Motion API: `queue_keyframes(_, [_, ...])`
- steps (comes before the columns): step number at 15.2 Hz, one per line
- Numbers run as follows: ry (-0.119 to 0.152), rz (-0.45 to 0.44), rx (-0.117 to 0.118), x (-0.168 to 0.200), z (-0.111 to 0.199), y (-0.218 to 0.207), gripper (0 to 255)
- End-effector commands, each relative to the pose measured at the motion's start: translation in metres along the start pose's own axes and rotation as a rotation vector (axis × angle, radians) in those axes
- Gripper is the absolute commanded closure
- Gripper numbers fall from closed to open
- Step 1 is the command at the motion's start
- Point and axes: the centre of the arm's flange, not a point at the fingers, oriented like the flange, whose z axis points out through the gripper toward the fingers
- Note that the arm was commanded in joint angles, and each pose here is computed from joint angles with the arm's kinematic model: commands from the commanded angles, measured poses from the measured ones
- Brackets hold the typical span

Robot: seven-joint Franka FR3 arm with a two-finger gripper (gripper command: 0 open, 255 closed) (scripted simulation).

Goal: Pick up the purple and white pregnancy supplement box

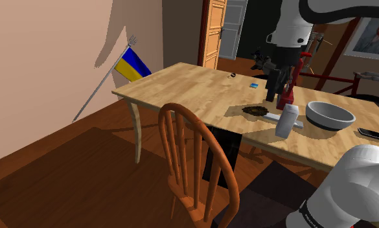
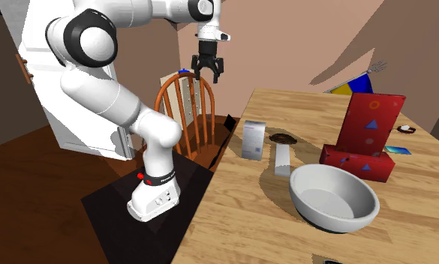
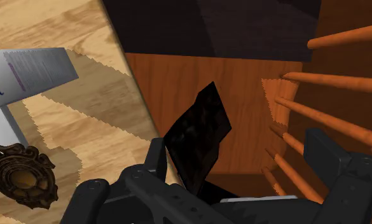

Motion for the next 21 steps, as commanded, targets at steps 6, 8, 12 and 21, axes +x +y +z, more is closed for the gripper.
queue_keyframes(6, [0.017, 0.205, 0.004, 0.005, 0.025, 0.061, 0])
queue_keyframes(8, [0.024, 0.287, 0.005, 0.003, 0.035, 0.085, 0])
queue_keyframes(12, [0.038, 0.45, 0.009, -0.006, 0.056, 0.133, 0])
queue_keyframes(21, [0.069, 0.816, 0.016, -0.051, 0.103, 0.231, 0])
